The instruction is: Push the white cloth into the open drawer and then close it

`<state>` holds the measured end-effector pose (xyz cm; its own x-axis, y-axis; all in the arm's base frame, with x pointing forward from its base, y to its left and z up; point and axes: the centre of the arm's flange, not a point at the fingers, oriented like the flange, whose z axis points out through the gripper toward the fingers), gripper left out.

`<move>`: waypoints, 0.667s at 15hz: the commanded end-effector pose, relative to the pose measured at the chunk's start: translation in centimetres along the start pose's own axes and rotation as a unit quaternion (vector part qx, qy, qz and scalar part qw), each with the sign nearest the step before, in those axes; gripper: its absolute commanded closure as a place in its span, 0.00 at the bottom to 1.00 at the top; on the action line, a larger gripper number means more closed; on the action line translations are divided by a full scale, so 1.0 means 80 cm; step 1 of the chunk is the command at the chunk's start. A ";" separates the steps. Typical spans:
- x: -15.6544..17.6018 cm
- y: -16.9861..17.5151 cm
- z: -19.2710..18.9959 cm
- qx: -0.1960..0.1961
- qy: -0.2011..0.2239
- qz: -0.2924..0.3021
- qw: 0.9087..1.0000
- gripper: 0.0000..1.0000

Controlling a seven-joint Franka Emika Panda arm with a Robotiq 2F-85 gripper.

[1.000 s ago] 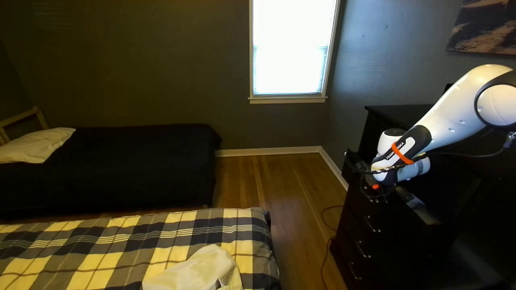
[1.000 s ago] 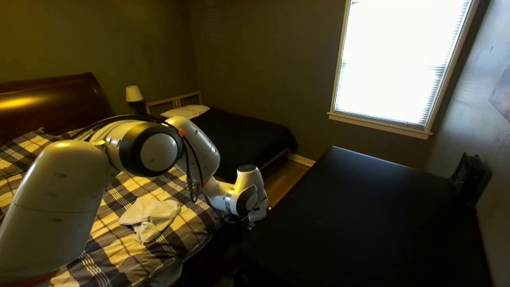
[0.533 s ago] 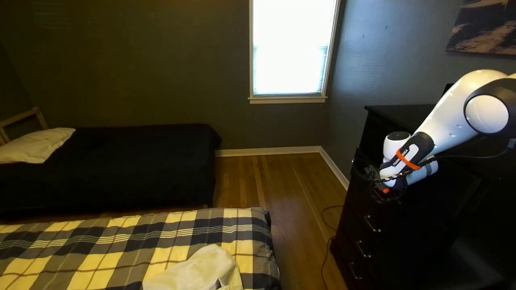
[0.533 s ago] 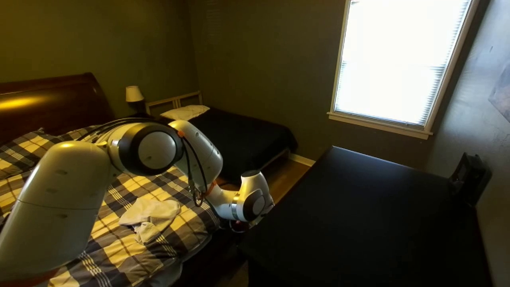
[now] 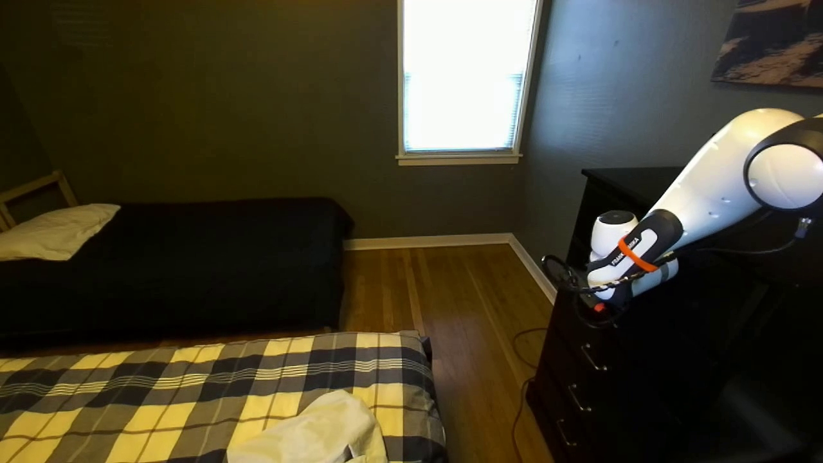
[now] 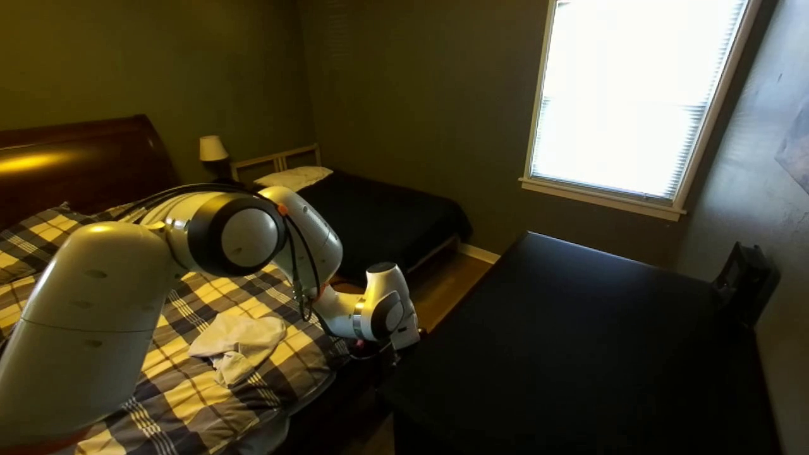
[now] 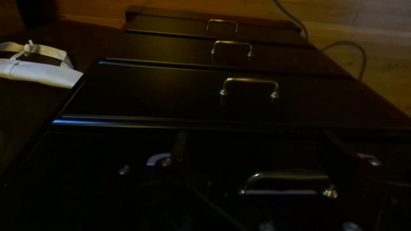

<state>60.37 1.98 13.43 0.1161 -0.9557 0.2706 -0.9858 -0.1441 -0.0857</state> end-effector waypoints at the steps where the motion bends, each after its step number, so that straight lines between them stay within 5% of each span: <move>1: -0.014 -0.004 -0.058 -0.008 -0.069 -0.047 0.997 0.00; 6: -0.001 -0.008 -0.171 -0.032 -0.154 -0.149 0.976 0.00; 10: 0.031 0.009 -0.251 -0.046 -0.156 -0.268 0.950 0.00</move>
<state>59.30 5.73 29.11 0.5073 -0.8616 -0.0185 -0.8608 -0.5076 0.0372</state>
